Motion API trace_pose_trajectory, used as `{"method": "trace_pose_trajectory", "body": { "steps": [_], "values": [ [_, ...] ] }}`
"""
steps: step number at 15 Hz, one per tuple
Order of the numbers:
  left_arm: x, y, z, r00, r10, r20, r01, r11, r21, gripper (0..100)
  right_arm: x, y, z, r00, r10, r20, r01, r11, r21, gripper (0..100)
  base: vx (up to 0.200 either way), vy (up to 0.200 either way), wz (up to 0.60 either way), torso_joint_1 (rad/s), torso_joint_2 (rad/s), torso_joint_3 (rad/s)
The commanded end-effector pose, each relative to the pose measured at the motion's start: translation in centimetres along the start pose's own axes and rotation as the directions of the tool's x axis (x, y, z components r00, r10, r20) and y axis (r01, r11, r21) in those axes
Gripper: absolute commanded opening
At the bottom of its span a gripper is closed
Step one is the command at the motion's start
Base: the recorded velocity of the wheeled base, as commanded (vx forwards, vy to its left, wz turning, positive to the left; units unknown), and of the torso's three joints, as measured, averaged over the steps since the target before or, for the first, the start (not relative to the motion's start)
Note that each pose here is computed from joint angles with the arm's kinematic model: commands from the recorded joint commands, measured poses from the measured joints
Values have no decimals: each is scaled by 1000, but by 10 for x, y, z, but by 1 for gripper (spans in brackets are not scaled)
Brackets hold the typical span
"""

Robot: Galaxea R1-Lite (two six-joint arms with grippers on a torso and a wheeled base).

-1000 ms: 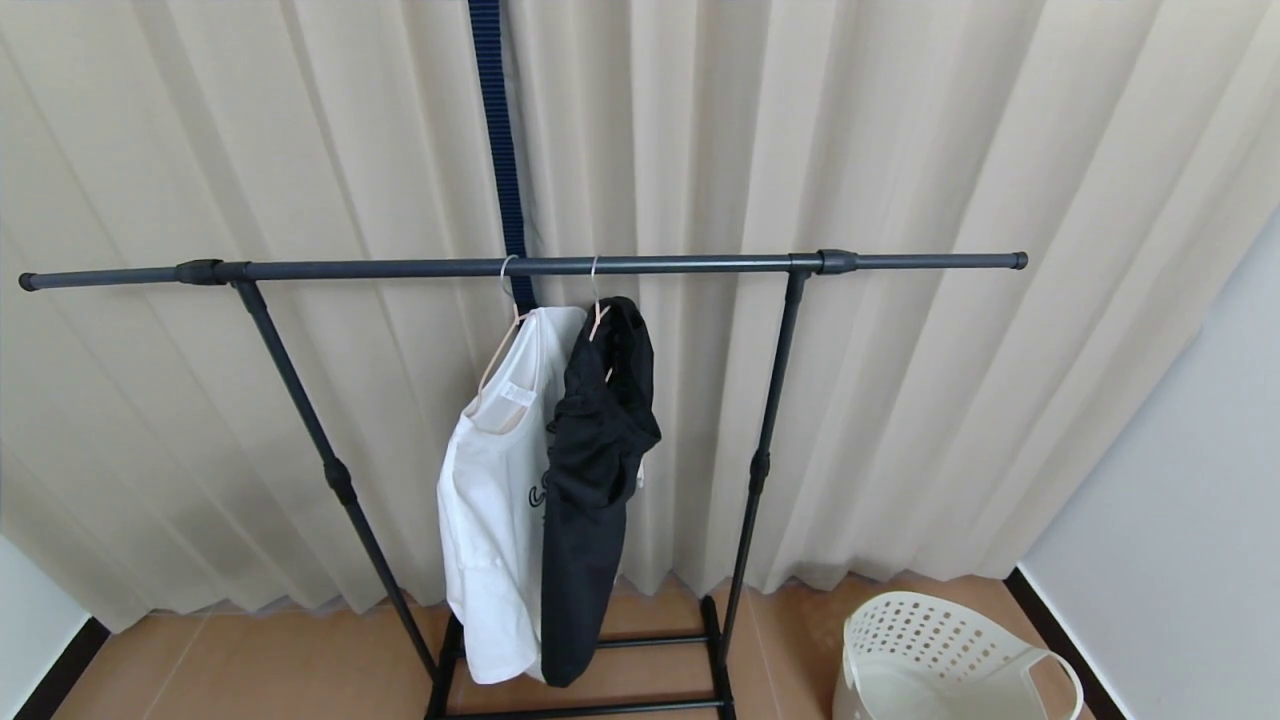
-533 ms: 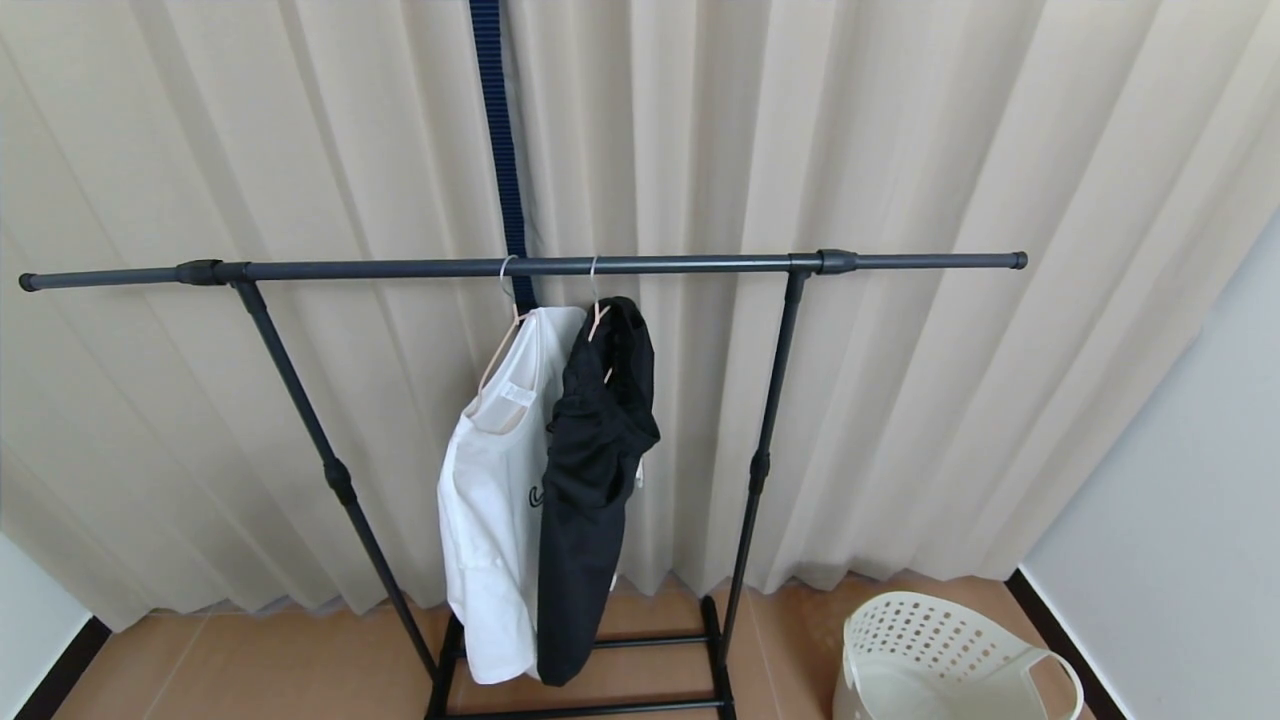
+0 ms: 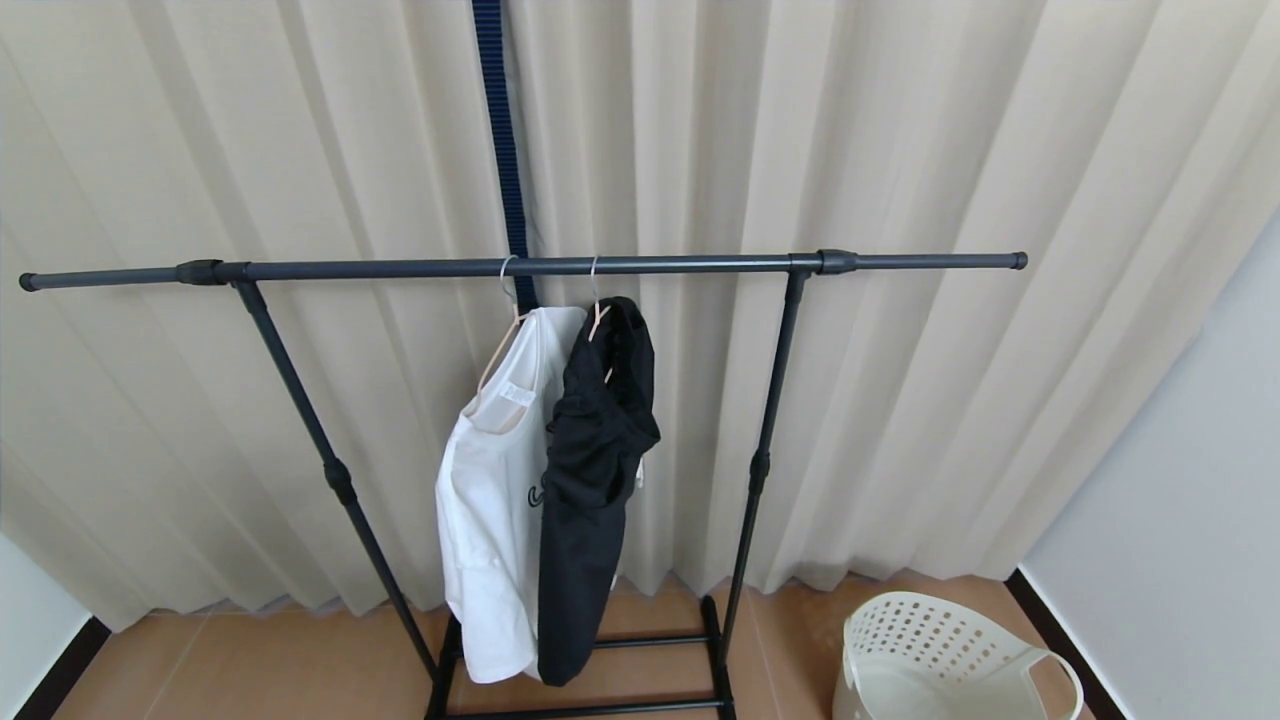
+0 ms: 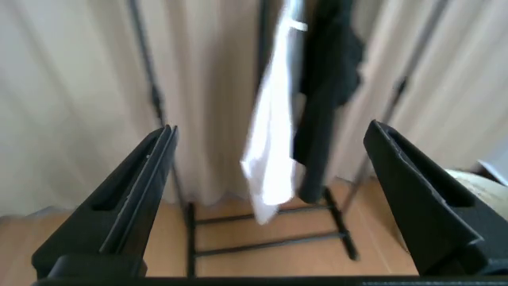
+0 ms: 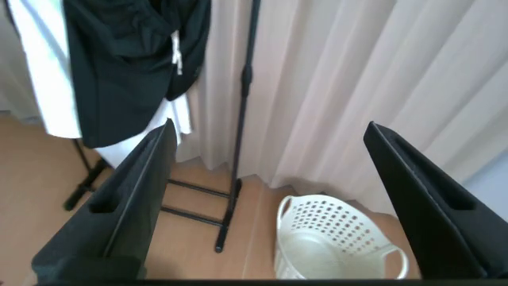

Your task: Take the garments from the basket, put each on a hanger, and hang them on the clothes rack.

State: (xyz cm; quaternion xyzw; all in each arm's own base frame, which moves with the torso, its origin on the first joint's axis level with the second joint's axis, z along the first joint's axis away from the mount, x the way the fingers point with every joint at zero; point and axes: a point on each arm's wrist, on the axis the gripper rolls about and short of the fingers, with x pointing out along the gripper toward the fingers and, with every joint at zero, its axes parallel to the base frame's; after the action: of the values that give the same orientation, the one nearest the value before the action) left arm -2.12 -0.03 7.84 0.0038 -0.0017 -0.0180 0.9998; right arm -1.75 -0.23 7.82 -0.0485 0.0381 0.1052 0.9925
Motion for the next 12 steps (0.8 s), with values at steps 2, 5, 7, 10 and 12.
{"method": "trace_pose_trajectory", "body": {
  "steps": [2,5,7,10,12],
  "values": [
    [-2,0,-1,1000,10,20,-10,1000,0,100,0,1,-1,991,-134,-22,135,991,15,100,0,0,0,0,0,0],
    [-2,0,0,1000,10,21,-10,1000,-1,100,-5,4,-2,975,-215,48,214,976,42,100,0,0,0,0,0,0],
    [-2,0,-1,1000,10,20,-10,1000,-1,100,-5,4,-2,980,-193,51,189,979,71,100,0,0,0,0,0,0],
    [-2,0,-1,1000,10,20,-10,1000,-1,100,-5,5,-2,983,-175,52,171,983,74,100,0,0,0,0,0,0],
    [-2,0,-1,1000,10,20,-10,1000,-1,100,-5,5,-2,983,-174,54,170,983,73,100,0,0,0,0,0,0]
  ]
}}
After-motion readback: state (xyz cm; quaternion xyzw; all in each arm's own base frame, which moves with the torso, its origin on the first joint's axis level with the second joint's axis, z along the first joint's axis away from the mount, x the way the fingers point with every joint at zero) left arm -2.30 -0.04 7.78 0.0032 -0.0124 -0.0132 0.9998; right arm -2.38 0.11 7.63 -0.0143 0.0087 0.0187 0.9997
